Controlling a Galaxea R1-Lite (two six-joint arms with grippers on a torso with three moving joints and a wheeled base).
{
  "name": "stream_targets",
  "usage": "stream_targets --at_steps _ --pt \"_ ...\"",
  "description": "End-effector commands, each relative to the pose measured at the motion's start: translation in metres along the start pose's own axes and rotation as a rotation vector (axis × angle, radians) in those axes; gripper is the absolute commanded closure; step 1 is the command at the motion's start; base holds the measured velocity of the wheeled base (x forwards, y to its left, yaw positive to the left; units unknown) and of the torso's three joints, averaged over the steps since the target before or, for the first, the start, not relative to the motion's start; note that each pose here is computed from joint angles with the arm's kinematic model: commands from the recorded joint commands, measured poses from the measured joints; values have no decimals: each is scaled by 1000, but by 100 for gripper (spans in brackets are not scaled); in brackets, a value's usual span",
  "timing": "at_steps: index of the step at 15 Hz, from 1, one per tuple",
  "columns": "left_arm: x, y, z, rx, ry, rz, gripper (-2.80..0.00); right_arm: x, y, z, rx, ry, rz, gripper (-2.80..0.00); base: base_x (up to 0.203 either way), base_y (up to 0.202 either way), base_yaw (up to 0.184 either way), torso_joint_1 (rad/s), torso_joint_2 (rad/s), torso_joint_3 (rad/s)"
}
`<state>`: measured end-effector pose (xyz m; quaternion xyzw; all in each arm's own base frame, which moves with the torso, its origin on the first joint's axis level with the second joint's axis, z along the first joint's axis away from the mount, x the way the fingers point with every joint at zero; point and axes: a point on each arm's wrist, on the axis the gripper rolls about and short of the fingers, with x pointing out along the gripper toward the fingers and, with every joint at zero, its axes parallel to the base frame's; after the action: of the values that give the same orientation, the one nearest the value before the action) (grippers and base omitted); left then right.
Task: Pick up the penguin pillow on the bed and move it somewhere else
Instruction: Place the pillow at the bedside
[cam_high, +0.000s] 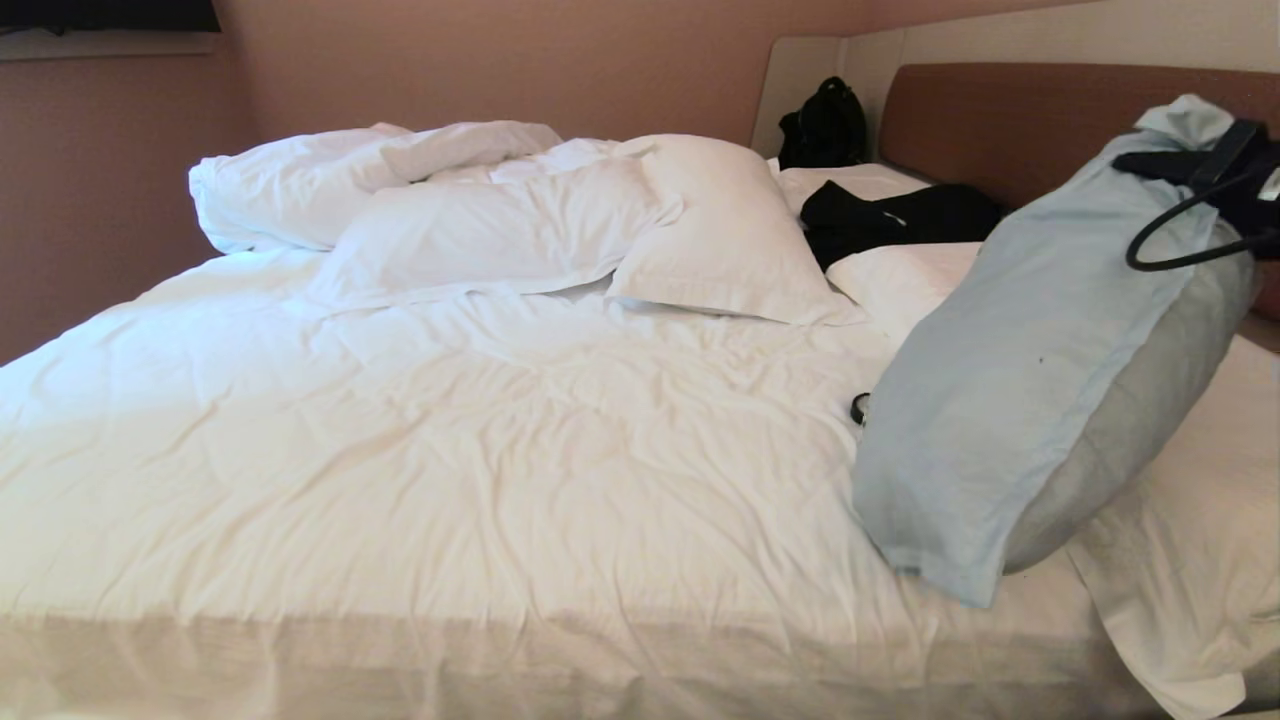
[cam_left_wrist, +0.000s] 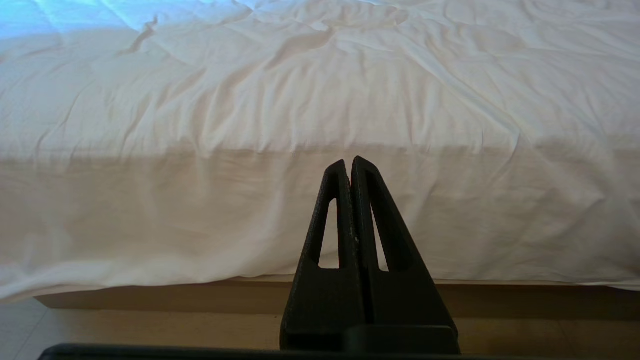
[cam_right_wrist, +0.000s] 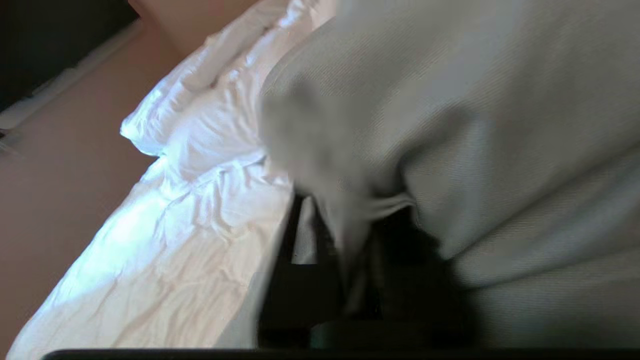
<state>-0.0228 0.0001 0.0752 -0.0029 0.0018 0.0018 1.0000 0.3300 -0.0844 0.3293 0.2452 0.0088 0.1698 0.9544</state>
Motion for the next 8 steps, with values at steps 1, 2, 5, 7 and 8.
stream_targets --at_steps 1,2,5,7,8 --pt "0 0 0 0 1 1 0 22 -26 -17 10 51 -18 -280 0 0 0 0 0 0" --pt "0 0 0 0 1 1 0 25 -27 -15 8 47 -17 -280 0 0 0 0 0 0" --pt "0 0 0 0 1 -1 0 36 -41 -16 14 41 -44 -280 0 0 0 0 0 0" --pt "0 0 0 0 1 1 0 32 -41 -8 -1 -7 -99 -280 0 0 0 0 0 0" --pt "0 0 0 0 1 1 0 24 -34 0 -15 -39 -113 -280 0 0 0 0 0 0"
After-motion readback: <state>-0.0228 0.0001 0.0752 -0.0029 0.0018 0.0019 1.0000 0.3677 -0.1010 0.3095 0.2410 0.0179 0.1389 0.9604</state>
